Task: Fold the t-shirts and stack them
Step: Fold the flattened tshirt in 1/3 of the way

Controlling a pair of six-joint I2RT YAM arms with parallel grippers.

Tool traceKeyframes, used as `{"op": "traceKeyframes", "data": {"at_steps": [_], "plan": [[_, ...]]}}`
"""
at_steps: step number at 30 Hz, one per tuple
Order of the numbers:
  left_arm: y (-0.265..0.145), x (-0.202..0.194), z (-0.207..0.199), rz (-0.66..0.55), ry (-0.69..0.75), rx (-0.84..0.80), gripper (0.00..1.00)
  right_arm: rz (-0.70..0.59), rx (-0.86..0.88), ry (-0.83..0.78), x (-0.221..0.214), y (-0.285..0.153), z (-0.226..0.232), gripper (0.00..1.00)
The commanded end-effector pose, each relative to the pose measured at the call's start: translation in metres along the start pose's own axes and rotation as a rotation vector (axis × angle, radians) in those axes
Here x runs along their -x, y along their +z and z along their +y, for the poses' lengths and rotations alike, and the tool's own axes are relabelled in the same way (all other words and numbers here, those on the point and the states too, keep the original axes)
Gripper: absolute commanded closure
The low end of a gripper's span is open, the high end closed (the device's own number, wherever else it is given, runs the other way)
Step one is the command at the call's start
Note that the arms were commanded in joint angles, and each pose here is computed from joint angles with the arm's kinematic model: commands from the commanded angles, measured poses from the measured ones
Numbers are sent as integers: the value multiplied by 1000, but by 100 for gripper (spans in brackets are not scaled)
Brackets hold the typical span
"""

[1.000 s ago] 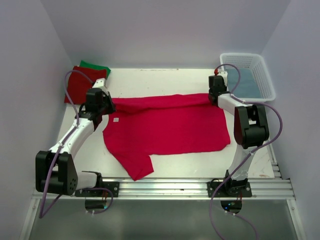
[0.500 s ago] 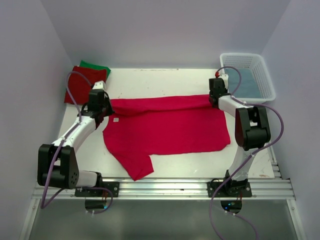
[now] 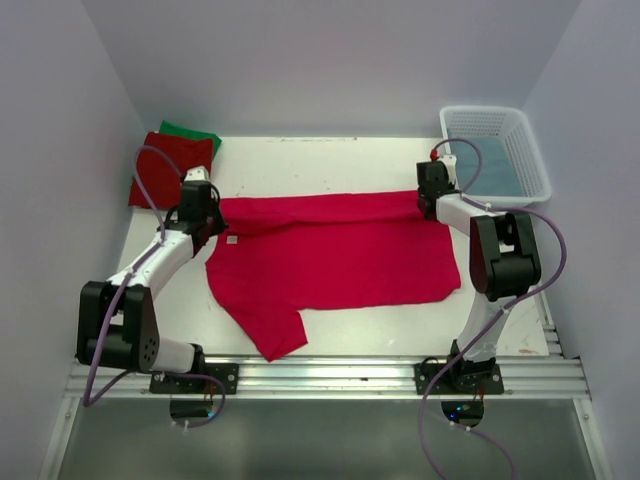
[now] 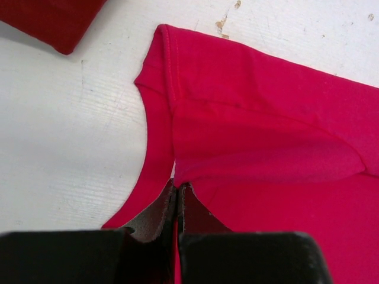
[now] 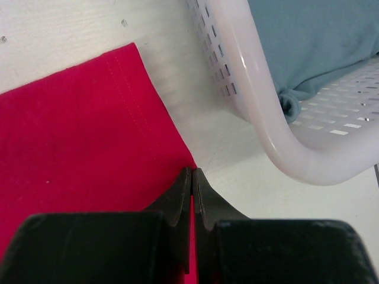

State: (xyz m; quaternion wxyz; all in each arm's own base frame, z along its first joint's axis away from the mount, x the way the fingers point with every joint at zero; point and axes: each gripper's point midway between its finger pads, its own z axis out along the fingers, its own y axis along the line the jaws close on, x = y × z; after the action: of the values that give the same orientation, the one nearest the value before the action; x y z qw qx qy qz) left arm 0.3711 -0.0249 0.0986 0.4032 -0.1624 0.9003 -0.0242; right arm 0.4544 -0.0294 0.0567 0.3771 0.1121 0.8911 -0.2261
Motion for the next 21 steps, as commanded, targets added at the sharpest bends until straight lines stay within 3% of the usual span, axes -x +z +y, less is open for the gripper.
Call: {"op": "traceKeyframes", "data": {"at_steps": [1,21], "plan": [[4,-3,7,-9,-31,38,100,-25,-3,42,8,-10,-2,100],[14,-33,10,59,-66,43,100,-29,9,47,8,-22,0,100]]}}
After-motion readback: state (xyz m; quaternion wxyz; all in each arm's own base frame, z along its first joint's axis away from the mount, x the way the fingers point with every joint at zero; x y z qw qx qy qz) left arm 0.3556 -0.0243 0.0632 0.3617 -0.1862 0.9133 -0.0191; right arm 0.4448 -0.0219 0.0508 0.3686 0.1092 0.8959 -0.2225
